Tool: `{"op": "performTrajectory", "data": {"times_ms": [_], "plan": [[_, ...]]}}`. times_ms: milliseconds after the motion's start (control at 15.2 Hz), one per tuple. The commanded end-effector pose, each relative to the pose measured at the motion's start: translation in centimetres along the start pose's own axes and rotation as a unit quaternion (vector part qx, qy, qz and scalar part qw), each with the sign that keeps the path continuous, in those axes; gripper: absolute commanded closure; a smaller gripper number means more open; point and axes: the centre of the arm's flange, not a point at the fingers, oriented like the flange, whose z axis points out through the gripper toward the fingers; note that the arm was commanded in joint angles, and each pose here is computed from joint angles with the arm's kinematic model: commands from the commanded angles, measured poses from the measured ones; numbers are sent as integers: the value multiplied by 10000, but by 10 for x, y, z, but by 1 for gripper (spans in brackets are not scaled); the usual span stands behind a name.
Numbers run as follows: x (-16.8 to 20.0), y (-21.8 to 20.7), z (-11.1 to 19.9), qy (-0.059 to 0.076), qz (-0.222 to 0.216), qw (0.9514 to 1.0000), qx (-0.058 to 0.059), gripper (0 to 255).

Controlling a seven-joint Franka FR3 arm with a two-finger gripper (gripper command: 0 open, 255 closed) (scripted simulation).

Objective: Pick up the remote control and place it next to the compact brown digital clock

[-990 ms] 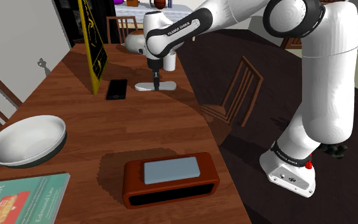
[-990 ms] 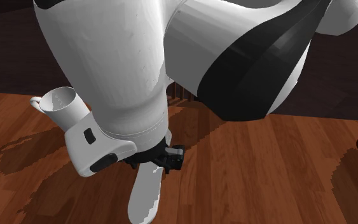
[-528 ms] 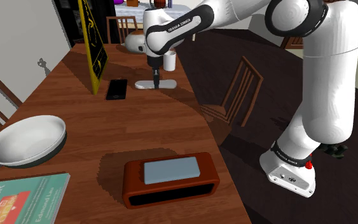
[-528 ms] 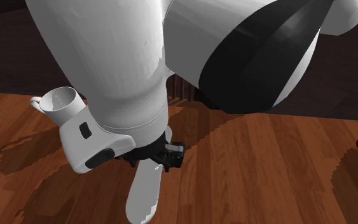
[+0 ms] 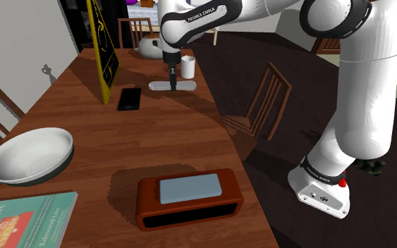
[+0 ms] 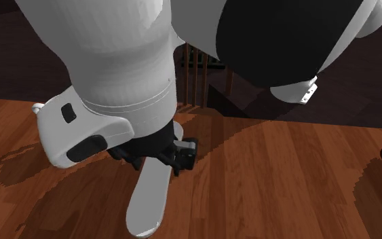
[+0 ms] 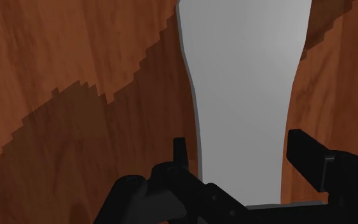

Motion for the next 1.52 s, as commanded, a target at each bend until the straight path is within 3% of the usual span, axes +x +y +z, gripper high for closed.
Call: {"op": "performTrajectory", "data": {"times_ms": [0,1452], "plan": [[0,0,-10,0,0,10000,0,255],[-1,2,-126,0,0,10000,0,255]]}}
